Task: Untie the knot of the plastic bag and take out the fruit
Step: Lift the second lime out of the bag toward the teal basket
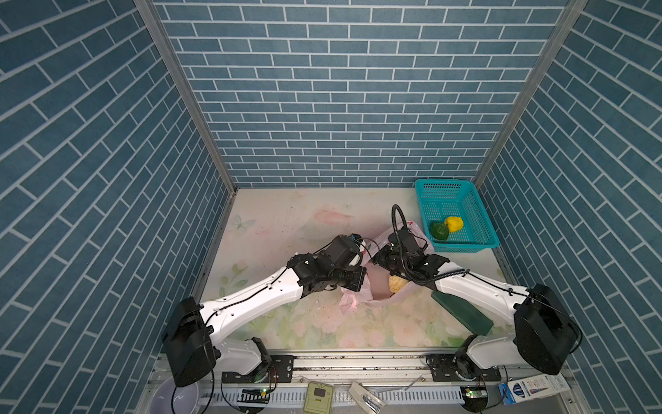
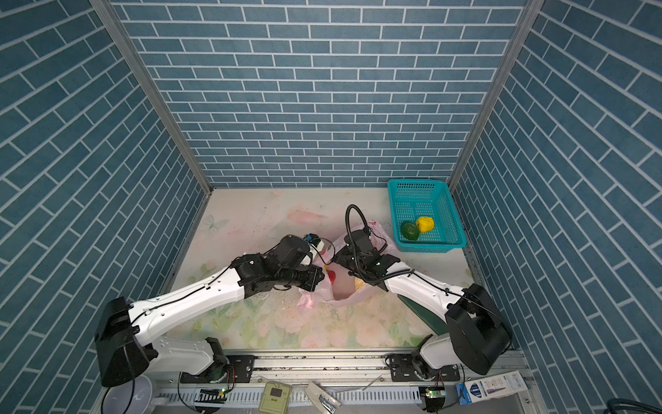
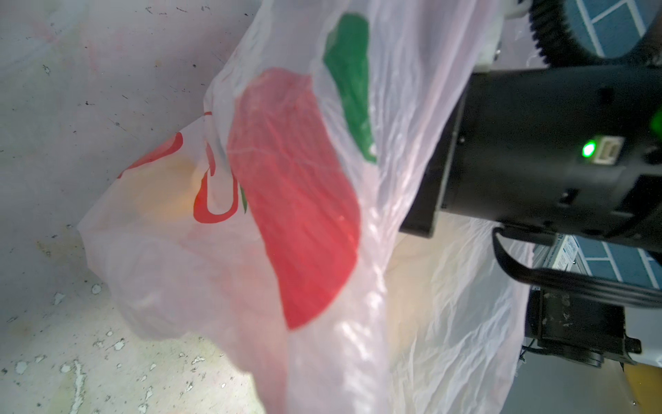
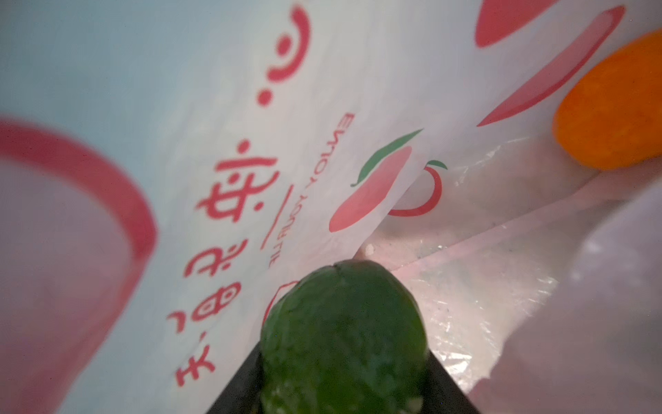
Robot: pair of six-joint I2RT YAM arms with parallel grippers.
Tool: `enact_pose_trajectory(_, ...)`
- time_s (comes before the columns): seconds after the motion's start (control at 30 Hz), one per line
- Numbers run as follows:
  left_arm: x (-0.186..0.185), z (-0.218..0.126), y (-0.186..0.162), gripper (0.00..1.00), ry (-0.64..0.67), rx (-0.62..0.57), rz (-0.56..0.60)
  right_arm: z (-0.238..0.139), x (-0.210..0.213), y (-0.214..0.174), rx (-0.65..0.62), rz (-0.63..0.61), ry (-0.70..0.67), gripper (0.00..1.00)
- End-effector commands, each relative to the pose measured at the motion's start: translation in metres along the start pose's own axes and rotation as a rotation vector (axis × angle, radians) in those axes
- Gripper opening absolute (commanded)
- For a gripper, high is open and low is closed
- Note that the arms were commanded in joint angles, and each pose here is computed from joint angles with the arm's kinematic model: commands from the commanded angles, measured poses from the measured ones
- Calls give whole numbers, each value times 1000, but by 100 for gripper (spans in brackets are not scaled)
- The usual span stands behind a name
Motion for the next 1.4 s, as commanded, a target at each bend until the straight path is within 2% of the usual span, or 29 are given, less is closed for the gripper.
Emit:
enact_pose_trajectory(0.0, -2, -6, 3, 0, 3, -20, 25, -11, -8, -11, 56, 2, -52, 46)
enact_pose_trajectory(0.53, -2, -5, 5, 0, 4, -24, 29, -61, 19, -23, 102, -130, -62, 46)
enact_pose_trajectory(0.97, -1, -8, 9, 0, 8, -44, 23, -116, 32, -15, 118, -262, 51, 48)
enact_pose_trajectory(1.17, 0, -7, 8, 0, 10, -40, 18, -139, 35, 15, 46, -234, 76, 48)
enact_pose_trajectory(1.37, 3, -6, 3, 0, 19, -19, 18, -153, 23, 67, -72, -159, 64, 49)
Point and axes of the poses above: each gripper's point midway between its finger pads, its own z axis out along the fingers, its own x axis along the line the jaws close on, y = z × x, the point moved 9 cm from there along -z, back along the fingers, and after that the axes turned 2 degrees about z, right-handed, at the moved point
